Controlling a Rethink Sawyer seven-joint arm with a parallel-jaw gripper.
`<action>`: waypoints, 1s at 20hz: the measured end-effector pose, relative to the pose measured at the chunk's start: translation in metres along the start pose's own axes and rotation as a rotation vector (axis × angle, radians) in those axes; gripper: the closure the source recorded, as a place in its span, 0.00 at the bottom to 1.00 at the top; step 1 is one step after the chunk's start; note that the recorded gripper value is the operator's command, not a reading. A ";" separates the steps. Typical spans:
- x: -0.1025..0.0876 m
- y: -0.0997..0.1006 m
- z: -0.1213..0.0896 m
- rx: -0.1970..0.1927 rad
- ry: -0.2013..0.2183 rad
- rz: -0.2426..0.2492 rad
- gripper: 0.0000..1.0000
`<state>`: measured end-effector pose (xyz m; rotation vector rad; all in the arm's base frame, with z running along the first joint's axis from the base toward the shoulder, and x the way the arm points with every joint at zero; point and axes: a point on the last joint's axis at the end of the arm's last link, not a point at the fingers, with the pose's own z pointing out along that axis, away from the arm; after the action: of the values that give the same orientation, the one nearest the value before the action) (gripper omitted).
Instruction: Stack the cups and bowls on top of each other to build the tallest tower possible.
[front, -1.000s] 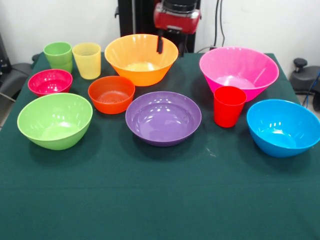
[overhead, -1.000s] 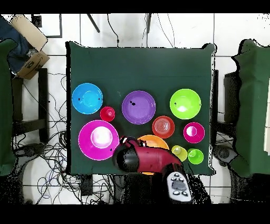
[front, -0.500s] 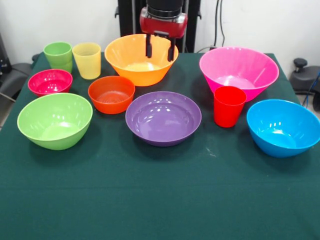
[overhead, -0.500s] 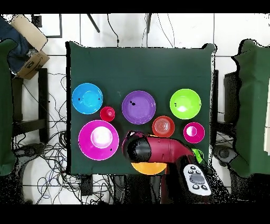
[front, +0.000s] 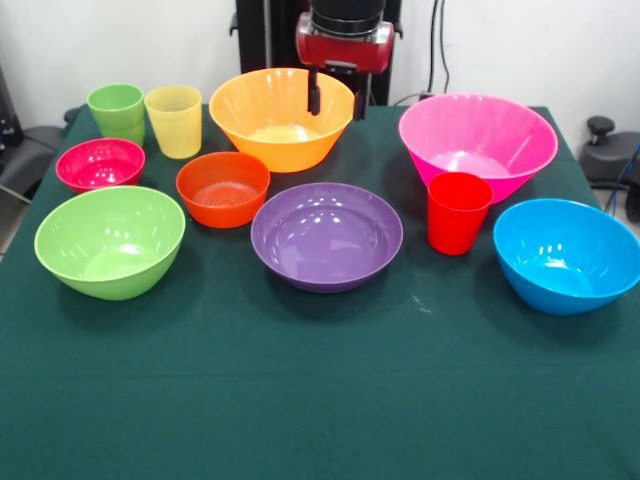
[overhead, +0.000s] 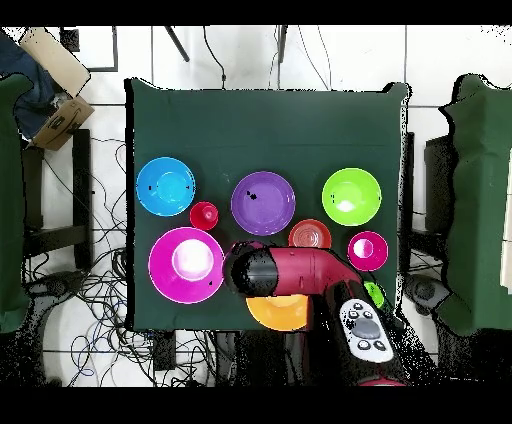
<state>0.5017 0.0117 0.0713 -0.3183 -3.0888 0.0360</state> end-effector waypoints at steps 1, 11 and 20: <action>-0.001 0.002 0.000 0.001 -0.004 -0.008 0.00; 0.003 0.031 0.015 0.011 -0.003 -0.102 0.00; 0.021 0.041 0.052 0.001 0.010 -0.165 0.00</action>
<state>0.4880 0.0548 0.0189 -0.0625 -3.0924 0.0303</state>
